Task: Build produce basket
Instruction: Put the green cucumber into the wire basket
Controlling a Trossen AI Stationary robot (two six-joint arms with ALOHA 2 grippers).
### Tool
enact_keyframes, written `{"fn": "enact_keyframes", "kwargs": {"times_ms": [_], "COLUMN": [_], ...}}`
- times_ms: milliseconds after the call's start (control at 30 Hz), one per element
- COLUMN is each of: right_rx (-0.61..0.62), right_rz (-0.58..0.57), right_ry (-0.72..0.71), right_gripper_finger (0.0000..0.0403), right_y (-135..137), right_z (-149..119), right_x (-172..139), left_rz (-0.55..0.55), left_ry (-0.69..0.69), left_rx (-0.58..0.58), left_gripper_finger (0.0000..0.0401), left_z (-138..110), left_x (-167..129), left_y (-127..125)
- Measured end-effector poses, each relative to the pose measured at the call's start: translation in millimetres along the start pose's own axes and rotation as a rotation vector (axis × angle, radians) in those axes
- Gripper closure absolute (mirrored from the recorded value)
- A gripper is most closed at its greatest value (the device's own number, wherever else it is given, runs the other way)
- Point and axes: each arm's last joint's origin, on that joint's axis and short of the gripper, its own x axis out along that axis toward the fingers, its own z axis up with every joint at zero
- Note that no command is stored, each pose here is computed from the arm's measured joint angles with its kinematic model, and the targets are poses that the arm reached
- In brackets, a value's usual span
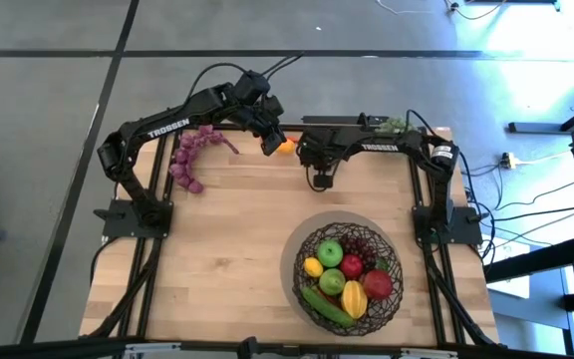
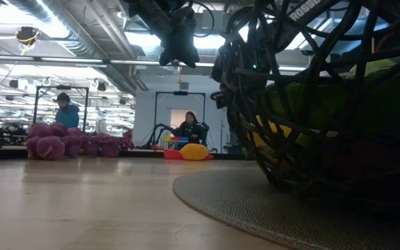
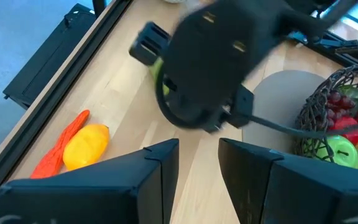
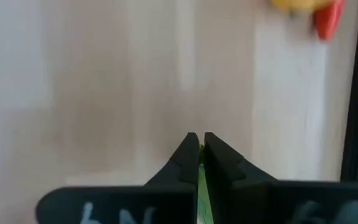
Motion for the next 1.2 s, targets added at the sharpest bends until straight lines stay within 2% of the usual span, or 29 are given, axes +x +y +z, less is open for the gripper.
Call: {"fn": "enact_keyframes", "kwargs": {"times_ms": [267,467,600,900,967,1200], "right_rx": [-0.055,-0.01,0.015,0.065,0.078,0.119], "right_rz": [0.001,-0.002,-0.002,-0.031,-0.052,-0.017], "right_ry": [-0.06,-0.076,-0.078,-0.133,-0.135,-0.172], "right_gripper_finger": [0.0401,0.0402,0.0403,0.0403,0.0403,0.0403], "right_y": [12.2,6.3,1.3,7.1,11.9,39.6], "right_z": [29.1,42.1,47.8,44.4,39.6,17.6], "right_x": [-31.3,-58.3,-77.9,-141.4,-155.2,-207.3], "left_rz": [0.001,0.006,-0.024,-0.039,-0.052,-0.083], "left_ry": [0.013,0.11,0.18,0.266,0.261,0.231], "left_rx": [-0.004,-0.028,0.008,0.046,0.064,0.111], "left_gripper_finger": [0.0298,0.0298,0.0298,0.0298,0.0298,0.0298], "left_z": [-1.3,-10.9,-17.9,-26.5,-26.1,-24.3], "left_x": [0.0,-0.6,-1.7,-6.1,-7.7,-16.5], "left_y": [0.1,0.6,0.0,-1.7,-4.9,-13.0]}}
